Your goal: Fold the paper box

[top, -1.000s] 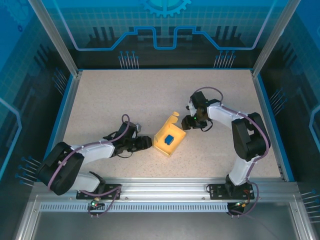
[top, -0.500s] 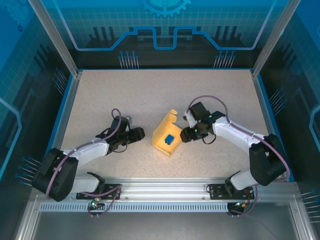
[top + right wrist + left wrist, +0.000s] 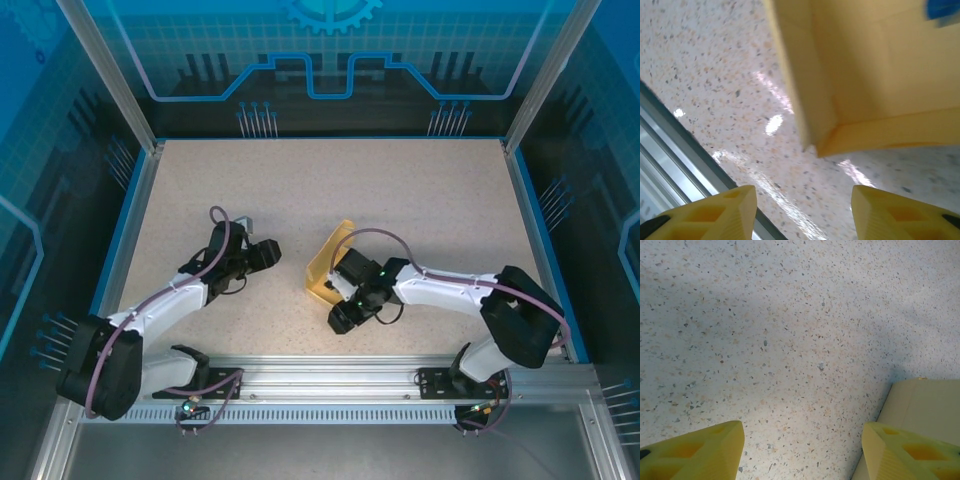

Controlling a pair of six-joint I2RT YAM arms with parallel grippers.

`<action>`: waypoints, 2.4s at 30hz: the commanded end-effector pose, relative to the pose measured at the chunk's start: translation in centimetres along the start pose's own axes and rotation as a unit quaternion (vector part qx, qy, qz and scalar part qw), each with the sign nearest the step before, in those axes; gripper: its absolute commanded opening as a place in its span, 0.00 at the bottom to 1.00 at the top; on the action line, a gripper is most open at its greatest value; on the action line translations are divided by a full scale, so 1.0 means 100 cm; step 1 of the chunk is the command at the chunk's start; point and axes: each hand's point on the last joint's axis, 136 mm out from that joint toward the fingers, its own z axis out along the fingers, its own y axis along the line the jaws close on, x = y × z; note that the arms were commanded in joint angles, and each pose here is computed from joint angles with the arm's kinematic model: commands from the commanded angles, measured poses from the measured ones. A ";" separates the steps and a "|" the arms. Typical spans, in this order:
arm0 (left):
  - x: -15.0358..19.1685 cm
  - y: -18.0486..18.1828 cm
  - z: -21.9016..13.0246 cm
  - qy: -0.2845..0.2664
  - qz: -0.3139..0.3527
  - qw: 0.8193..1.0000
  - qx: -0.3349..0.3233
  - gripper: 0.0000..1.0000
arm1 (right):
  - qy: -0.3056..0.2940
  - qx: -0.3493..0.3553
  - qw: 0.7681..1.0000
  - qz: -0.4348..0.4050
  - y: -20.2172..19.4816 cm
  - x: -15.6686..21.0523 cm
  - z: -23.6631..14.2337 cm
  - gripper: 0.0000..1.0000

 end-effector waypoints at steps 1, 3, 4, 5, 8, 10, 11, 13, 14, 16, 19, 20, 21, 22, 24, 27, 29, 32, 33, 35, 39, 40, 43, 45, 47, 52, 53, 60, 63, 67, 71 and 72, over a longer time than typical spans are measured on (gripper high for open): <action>-0.007 0.004 -0.007 -0.014 0.012 1.000 -0.010 0.65 | -0.027 -0.015 0.999 -0.006 0.015 -0.019 0.002 0.54; -0.007 0.006 -0.008 -0.016 0.011 1.000 -0.011 0.65 | -0.053 -0.020 0.998 -0.007 0.019 -0.031 0.001 0.54; -0.006 0.007 -0.008 -0.017 0.010 1.000 -0.013 0.65 | -0.065 -0.020 0.998 -0.006 0.019 -0.034 0.001 0.54; -0.006 0.008 -0.009 -0.018 0.009 1.000 -0.013 0.65 | -0.078 -0.021 0.997 -0.005 0.020 -0.038 0.001 0.53; -0.007 0.011 -0.011 -0.020 0.011 1.000 -0.017 0.65 | -0.110 -0.020 0.994 -0.002 0.019 -0.050 0.002 0.52; -0.008 0.011 -0.012 -0.022 0.011 1.000 -0.018 0.65 | -0.124 -0.016 0.992 -0.002 0.019 -0.058 0.004 0.52; -0.008 0.012 -0.013 -0.023 0.012 0.999 -0.019 0.65 | -0.130 -0.014 0.991 -0.001 0.018 -0.060 0.005 0.51; -0.008 0.013 -0.014 -0.024 0.013 0.999 -0.020 0.65 | -0.141 -0.013 0.990 -0.001 0.018 -0.068 0.008 0.51; -0.009 0.014 -0.015 -0.024 0.013 0.999 -0.021 0.66 | -0.147 -0.015 0.989 -0.001 0.019 -0.073 0.009 0.51; -0.009 0.016 -0.017 -0.027 0.011 0.999 -0.022 0.66 | -0.158 -0.018 0.987 -0.002 0.021 -0.081 0.012 0.50; -0.011 0.020 -0.020 -0.029 0.009 0.999 -0.026 0.66 | -0.174 -0.013 0.985 -0.005 0.022 -0.095 0.019 0.49; -0.012 0.021 -0.021 -0.030 0.007 0.999 -0.026 0.66 | -0.176 -0.011 0.984 -0.005 0.021 -0.097 0.022 0.49; -0.012 0.023 -0.022 -0.031 0.006 0.999 -0.026 0.66 | -0.188 -0.011 0.982 -0.008 0.024 -0.108 0.020 0.49; -0.012 0.023 -0.023 -0.031 0.004 0.999 -0.026 0.66 | -0.193 -0.009 0.981 -0.012 0.025 -0.114 0.020 0.49; -0.013 0.025 -0.025 -0.032 0.002 0.999 -0.026 0.66 | -0.199 -0.004 0.980 -0.019 0.026 -0.122 0.020 0.49; -0.013 0.020 -0.028 -0.029 0.009 0.999 -0.013 0.67 | -0.201 0.001 0.979 -0.023 0.025 -0.125 0.020 0.49; -0.013 0.015 -0.030 -0.027 0.018 0.999 0.001 0.68 | -0.201 0.004 0.979 -0.026 0.024 -0.122 0.016 0.49; -0.015 0.002 -0.035 -0.038 0.034 0.998 0.037 0.67 | -0.197 0.028 0.979 -0.046 0.019 -0.113 0.000 0.50; -0.015 -0.003 -0.037 -0.045 0.038 0.997 0.053 0.67 | -0.199 0.038 0.978 -0.056 0.018 -0.111 -0.009 0.51; -0.017 -0.013 -0.041 -0.060 0.046 0.994 0.083 0.67 | -0.206 0.054 0.974 -0.074 0.014 -0.108 -0.029 0.52; -0.017 -0.028 -0.045 -0.069 0.072 0.988 0.114 0.67 | -0.229 0.082 0.966 -0.090 -0.002 -0.103 -0.076 0.54; -0.015 -0.032 -0.046 -0.068 0.084 0.987 0.119 0.66 | -0.238 0.087 0.963 -0.090 -0.007 -0.102 -0.088 0.54; -0.011 -0.049 -0.046 -0.076 0.147 0.978 0.125 0.67 | -0.262 0.113 0.955 -0.079 -0.030 -0.099 -0.121 0.55; -0.009 -0.055 -0.044 -0.083 0.182 0.973 0.118 0.68 | -0.277 0.124 0.950 -0.066 -0.046 -0.097 -0.139 0.56; -0.008 -0.061 -0.040 -0.087 0.211 0.967 0.113 0.68 | -0.291 0.137 0.945 -0.055 -0.062 -0.097 -0.155 0.57; -0.015 -0.065 -0.027 -0.102 0.248 0.959 0.093 0.68 | -0.310 0.162 0.936 -0.040 -0.096 -0.108 -0.168 0.62; -0.017 -0.066 -0.024 -0.103 0.254 0.958 0.090 0.68 | -0.313 0.166 0.934 -0.037 -0.103 -0.112 -0.169 0.63; -0.025 -0.082 -0.006 -0.091 0.283 0.950 0.090 0.68 | -0.313 0.177 0.932 -0.048 -0.123 -0.138 -0.159 0.64; -0.027 -0.085 0.002 -0.083 0.285 0.951 0.086 0.68 | -0.313 0.175 0.932 -0.049 -0.126 -0.146 -0.152 0.62; -0.028 -0.087 0.015 -0.071 0.289 0.952 0.079 0.63 | -0.317 0.166 0.933 -0.048 -0.127 -0.155 -0.145 0.57; -0.029 -0.090 0.023 -0.063 0.289 0.952 0.076 0.57 | -0.314 0.161 0.934 -0.045 -0.129 -0.160 -0.137 0.47; -0.028 -0.090 0.024 -0.062 0.290 0.952 0.074 0.55 | -0.313 0.163 0.935 -0.044 -0.129 -0.160 -0.136 0.46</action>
